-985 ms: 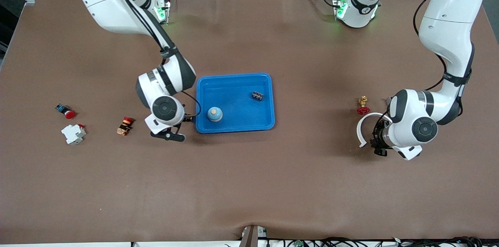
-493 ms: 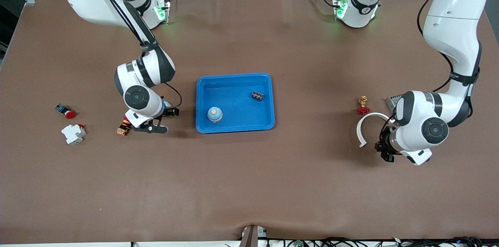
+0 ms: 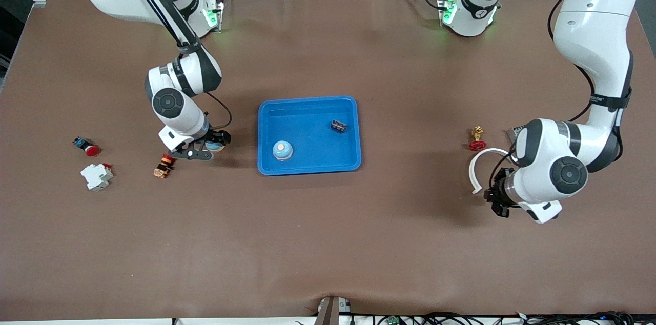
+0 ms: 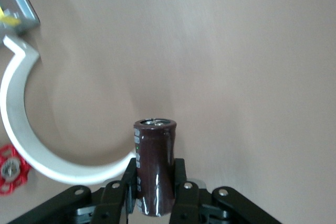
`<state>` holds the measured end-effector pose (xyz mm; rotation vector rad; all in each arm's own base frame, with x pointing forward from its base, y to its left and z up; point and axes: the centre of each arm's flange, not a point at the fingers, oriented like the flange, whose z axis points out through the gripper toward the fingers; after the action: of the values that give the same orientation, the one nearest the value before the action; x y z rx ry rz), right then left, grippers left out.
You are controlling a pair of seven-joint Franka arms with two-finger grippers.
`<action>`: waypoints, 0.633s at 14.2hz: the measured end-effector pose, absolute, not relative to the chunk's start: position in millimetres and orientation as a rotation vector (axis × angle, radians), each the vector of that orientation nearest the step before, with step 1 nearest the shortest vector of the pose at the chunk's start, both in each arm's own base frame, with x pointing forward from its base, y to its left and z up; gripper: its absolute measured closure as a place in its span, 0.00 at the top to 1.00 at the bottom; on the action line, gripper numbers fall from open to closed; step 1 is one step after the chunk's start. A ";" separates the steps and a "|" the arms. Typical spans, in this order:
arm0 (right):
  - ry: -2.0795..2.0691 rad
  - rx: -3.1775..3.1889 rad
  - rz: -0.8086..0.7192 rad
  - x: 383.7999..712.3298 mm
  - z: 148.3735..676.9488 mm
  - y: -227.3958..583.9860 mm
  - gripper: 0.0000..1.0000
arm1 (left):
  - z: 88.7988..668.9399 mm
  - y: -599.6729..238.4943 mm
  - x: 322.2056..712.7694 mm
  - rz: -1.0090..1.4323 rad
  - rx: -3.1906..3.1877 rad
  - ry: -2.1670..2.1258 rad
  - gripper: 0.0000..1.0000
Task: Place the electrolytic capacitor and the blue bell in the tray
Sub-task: 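Grasp the second blue bell with the right gripper while the left grasps a capacitor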
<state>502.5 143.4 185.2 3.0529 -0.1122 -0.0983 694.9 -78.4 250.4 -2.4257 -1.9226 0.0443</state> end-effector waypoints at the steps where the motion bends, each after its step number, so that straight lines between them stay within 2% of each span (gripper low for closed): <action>1: -0.110 3.058 -0.089 499.1 182.9 143.2 1.00 | 252.3 -89.2 693.7 0.053 -2.444 -1.913 0.30; 6: -0.105 3.068 -0.069 492.2 178.0 143.0 1.00 | 254.7 -138.0 685.1 0.081 -2.515 -1.844 0.30; 7: -0.104 3.070 -0.064 492.2 178.0 143.2 0.94 | 253.6 -145.4 683.1 0.084 -2.521 -1.831 0.30; 8: -0.103 3.071 -0.062 492.0 178.0 143.6 0.94 | 252.1 -150.0 681.7 0.087 -2.525 -1.822 0.30; 9: -0.102 3.072 -0.062 491.9 178.0 144.2 0.88 | 250.4 -152.3 680.9 0.091 -2.526 -1.816 0.30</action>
<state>491.9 144.2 178.0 3.0719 -0.1021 -0.0622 680.9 -152.3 250.4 -2.5259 -1.8159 0.0907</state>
